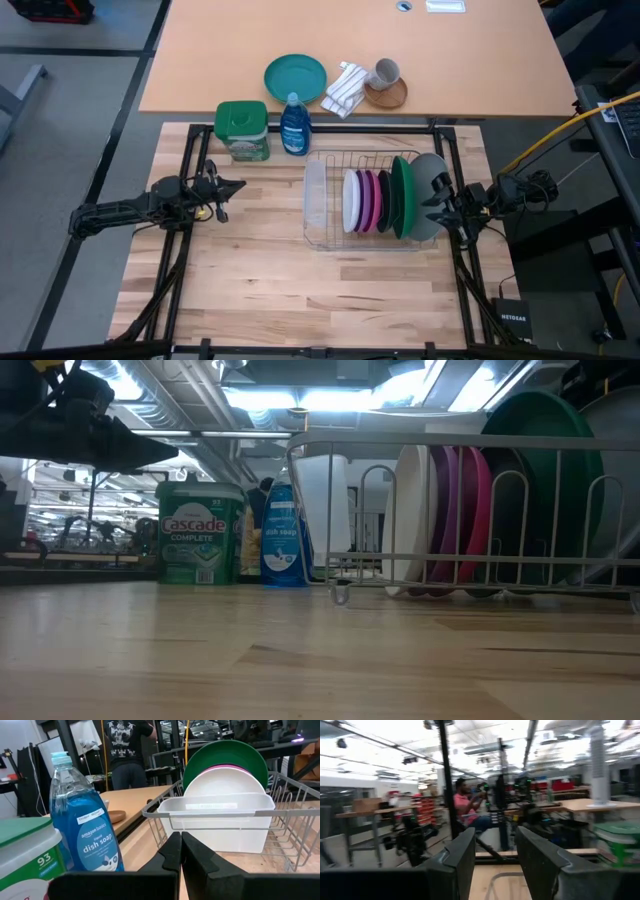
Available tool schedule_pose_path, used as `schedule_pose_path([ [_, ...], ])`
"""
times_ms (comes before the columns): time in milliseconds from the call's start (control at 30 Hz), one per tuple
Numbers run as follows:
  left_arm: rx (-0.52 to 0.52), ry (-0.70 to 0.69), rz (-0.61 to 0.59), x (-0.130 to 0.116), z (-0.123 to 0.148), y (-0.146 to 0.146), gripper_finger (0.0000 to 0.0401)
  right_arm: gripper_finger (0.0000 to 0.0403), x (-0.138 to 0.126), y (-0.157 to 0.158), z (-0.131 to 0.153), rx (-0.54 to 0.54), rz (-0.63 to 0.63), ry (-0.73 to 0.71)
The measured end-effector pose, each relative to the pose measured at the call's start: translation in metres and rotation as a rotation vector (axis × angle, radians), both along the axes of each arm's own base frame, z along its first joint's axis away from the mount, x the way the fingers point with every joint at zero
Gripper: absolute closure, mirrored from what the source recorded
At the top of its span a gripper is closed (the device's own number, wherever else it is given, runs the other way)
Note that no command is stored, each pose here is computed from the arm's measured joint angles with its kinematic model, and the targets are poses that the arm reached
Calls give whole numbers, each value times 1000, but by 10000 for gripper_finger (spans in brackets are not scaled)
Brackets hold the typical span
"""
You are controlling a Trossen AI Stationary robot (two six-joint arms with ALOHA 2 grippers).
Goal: Sort dishes
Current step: Return to Home Position
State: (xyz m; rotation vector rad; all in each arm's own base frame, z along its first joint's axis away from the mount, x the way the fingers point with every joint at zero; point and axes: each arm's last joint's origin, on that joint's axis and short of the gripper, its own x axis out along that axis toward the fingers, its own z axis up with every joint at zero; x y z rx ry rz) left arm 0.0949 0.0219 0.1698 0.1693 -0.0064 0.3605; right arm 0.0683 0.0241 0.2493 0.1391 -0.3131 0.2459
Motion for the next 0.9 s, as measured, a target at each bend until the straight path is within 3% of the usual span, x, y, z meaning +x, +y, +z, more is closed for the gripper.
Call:
schedule_pose_path([
  [300,0,0,0,0,0,0,400,255,-3,5,2,-52,193,-42],
  [900,0,0,0,0,0,0,400,255,-2,6,0,-57,220,-27],
])
